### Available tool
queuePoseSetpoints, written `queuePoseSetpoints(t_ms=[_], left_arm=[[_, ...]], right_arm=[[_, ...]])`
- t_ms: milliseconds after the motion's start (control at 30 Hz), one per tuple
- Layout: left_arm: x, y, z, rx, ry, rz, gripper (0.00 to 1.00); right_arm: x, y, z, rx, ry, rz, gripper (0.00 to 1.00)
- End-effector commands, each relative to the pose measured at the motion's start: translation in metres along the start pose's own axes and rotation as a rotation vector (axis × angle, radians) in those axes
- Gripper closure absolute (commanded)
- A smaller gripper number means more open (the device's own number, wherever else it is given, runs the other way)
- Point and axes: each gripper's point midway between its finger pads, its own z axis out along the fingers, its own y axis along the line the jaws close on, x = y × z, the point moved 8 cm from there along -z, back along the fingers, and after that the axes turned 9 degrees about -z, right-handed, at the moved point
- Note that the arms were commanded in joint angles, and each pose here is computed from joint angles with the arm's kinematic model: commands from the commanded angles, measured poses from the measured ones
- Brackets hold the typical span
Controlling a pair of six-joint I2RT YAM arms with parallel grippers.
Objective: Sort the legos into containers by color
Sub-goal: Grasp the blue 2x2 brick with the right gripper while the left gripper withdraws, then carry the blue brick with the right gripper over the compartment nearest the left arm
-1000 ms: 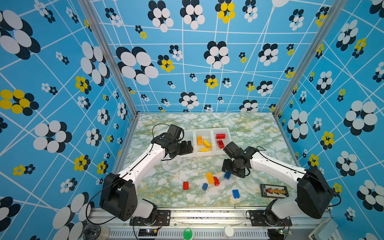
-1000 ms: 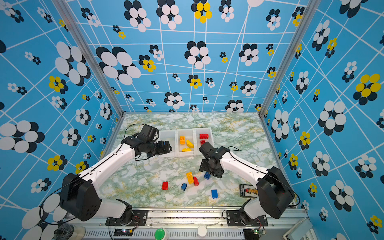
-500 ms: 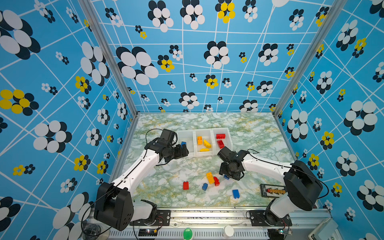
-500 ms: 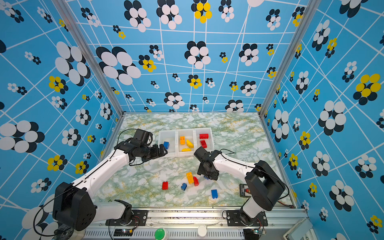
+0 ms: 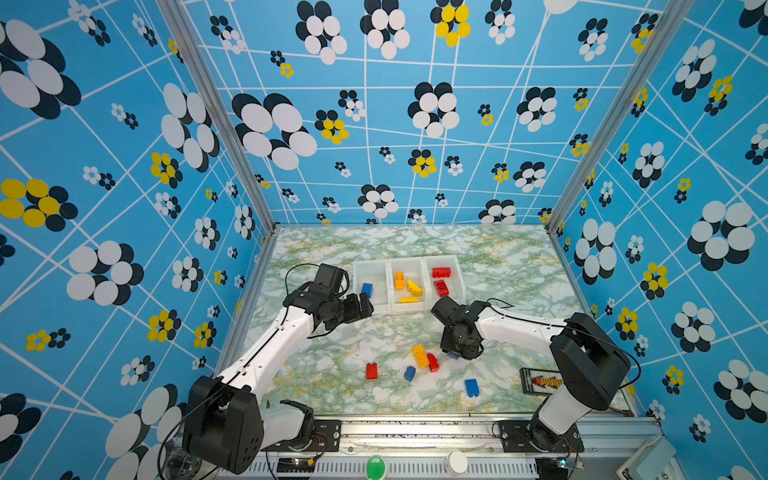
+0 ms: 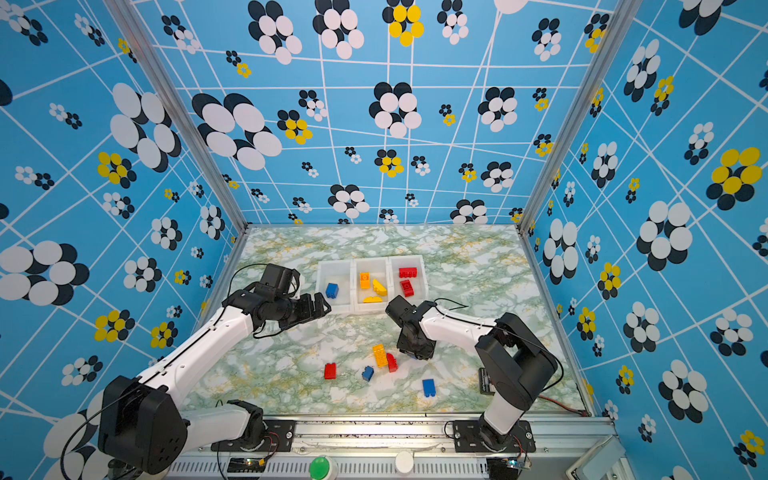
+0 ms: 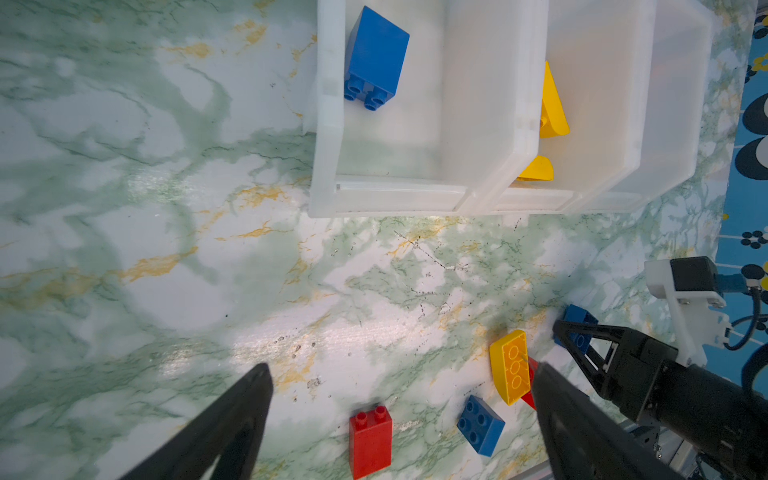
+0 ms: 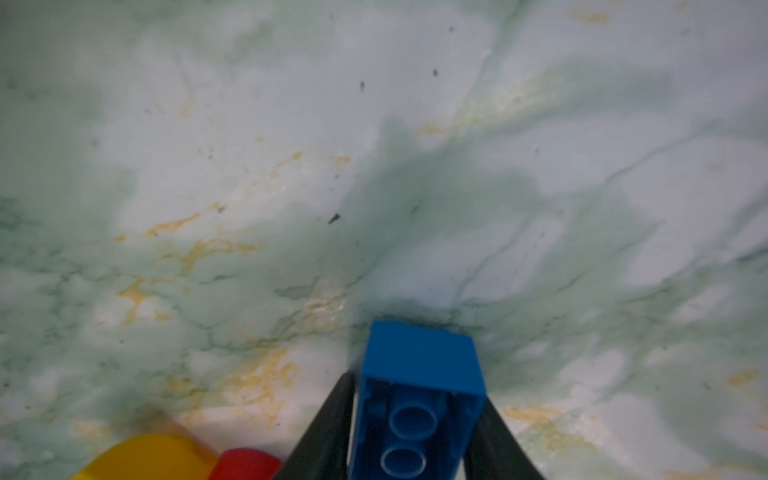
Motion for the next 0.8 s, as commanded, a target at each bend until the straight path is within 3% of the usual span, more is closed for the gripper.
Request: queuePoseSetpoints(t_ms=[0,267,767], left_arm=[[0.002,0.003,-0.004,0.015,-0.006,0.002,0.01],[0.006,0.011,-0.003,0.011,0.0,-0.019,0.0],[0.011,0.03,-0.004,0.002,0.013,-0.093,0.01]], right_arm=[[-0.004,0.004,-0.005,0.007,-0.021,-0.01,0.67],[-0.016,0.014,-0.033,-0.025,-0.056,-0.077,0.77],[-0.06,0.086,-0.091,-0.167,-0.167,-0.317,0.78]])
